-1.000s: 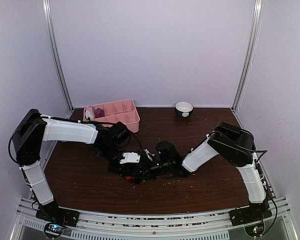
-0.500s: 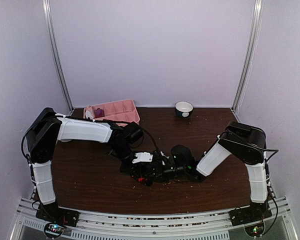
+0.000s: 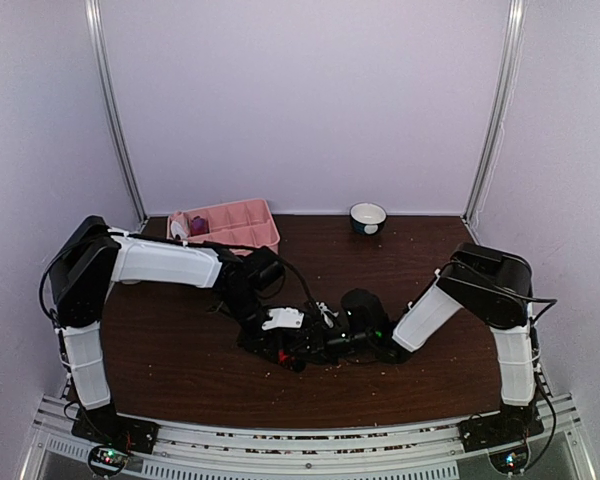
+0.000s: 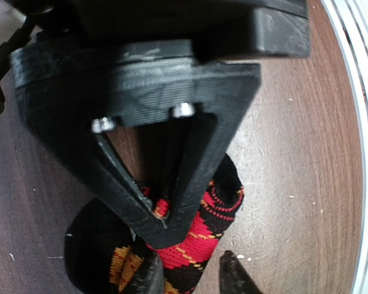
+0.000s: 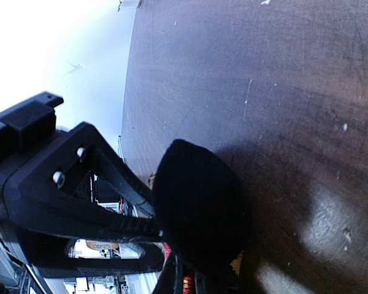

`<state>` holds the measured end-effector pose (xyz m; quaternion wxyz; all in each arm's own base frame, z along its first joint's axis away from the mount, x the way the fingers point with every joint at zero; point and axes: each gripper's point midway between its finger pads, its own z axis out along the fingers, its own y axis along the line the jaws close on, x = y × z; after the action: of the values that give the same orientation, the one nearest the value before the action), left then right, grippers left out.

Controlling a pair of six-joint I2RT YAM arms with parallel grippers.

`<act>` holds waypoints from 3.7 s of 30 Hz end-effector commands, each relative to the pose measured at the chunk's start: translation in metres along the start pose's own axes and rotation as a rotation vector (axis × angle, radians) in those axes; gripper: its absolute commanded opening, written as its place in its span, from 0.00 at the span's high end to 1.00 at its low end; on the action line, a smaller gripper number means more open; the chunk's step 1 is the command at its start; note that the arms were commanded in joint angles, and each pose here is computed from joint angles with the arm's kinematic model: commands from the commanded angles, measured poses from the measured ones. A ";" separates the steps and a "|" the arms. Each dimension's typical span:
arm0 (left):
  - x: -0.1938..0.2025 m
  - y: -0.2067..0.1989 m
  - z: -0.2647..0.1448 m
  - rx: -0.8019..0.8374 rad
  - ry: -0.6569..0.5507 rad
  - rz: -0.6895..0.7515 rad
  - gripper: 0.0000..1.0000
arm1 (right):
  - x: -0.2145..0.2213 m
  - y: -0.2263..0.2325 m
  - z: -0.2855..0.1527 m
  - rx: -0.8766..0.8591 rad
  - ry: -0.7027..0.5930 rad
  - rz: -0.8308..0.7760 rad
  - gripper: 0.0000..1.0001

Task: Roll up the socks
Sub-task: Roll the sock at the center of the board.

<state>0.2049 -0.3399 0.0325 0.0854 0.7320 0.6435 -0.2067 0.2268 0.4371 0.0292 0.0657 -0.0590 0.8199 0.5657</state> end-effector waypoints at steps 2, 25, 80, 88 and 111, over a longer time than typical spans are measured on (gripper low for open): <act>0.036 -0.011 0.006 0.007 0.153 -0.009 0.52 | 0.026 -0.088 -0.009 0.258 0.053 0.136 1.00; 0.056 -0.022 0.028 0.193 0.227 -0.189 1.00 | 0.006 -0.037 -0.027 0.156 -0.023 -0.203 0.68; 0.071 -0.004 0.058 0.376 0.263 -0.432 1.00 | 0.081 0.036 0.003 0.404 0.187 -1.578 0.37; 0.068 -0.010 0.055 0.409 0.248 -0.424 1.00 | 0.054 0.016 0.004 0.477 0.160 -1.550 0.44; 0.035 0.026 -0.018 0.146 0.035 -0.278 0.02 | 0.071 -0.030 0.003 0.345 0.354 -1.091 0.98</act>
<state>0.1800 -0.3222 0.0369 -0.1316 0.5969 0.7092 -0.3513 0.1695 0.4496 0.0278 0.3237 -0.5956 0.6891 0.2563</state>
